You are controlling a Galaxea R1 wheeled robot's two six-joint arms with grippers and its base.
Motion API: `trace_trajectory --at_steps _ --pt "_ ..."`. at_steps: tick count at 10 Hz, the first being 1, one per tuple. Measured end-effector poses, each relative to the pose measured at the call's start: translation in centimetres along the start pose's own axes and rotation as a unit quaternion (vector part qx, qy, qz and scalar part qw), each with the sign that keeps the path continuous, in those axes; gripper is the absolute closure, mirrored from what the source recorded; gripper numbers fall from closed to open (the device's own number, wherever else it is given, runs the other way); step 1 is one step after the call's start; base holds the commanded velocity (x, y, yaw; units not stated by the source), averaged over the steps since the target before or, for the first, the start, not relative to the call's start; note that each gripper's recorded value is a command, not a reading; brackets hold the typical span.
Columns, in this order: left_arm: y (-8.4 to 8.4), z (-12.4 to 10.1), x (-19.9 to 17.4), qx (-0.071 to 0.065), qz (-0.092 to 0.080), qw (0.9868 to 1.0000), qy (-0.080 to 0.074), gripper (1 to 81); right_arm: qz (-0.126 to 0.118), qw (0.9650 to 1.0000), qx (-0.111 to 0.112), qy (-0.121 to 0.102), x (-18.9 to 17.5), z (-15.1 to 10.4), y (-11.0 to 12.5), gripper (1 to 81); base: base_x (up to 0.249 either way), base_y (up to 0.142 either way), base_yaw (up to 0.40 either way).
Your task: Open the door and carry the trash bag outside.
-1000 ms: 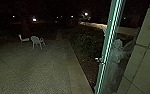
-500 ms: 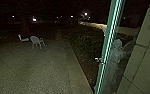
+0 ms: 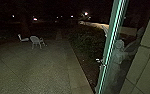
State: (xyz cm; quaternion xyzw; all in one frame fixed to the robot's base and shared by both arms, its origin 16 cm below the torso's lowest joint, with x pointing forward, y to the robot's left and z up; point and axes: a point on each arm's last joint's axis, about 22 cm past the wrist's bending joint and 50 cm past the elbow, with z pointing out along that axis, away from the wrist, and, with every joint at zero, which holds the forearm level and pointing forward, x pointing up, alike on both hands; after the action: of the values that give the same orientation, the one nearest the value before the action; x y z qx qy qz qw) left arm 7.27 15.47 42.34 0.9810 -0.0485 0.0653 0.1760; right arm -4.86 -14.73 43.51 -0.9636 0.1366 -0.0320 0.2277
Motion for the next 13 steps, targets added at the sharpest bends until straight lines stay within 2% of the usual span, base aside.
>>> trace_trajectory --at_steps 1,4,6,7,8,10,13 --pt "0.0 0.0 0.5 0.0 0.001 1.0 0.005 81.1 -0.001 1.0 0.002 0.004 0.5 0.0 0.0 1.0 0.099 0.0 0.0" --pt "0.0 -0.1 -1.1 0.0 -0.002 1.0 -0.006 81.1 0.0 1.0 0.0 0.0 -0.4 -0.1 0.1 1.0 0.099 0.024 0.0" --pt "-0.2 -0.1 -0.2 0.002 0.0 1.0 0.001 81.1 0.0 1.0 0.0 0.001 -0.1 -0.1 0.2 1.0 0.099 0.079 0.0" --pt "0.7 0.1 -0.6 -0.004 -0.001 1.0 -0.003 81.1 -0.001 1.0 -0.009 0.001 0.1 -0.4 1.2 1.0 0.099 0.082 0.0" --pt "1.0 0.2 -0.6 -0.007 -0.002 1.0 -0.004 81.1 -0.001 1.0 -0.009 0.0 0.2 -0.3 1.1 1.0 0.095 0.082 0.0" --pt "-0.8 -0.1 0.9 0.005 0.002 1.0 0.007 81.1 0.0 1.0 0.009 0.004 0.5 0.4 -1.1 1.0 0.093 0.082 0.0" --pt "0.5 0.1 -0.7 -0.003 -0.002 1.0 -0.005 81.1 0.0 1.0 -0.008 -0.002 0.0 -0.3 0.9 1.0 0.09 0.083 0.0"
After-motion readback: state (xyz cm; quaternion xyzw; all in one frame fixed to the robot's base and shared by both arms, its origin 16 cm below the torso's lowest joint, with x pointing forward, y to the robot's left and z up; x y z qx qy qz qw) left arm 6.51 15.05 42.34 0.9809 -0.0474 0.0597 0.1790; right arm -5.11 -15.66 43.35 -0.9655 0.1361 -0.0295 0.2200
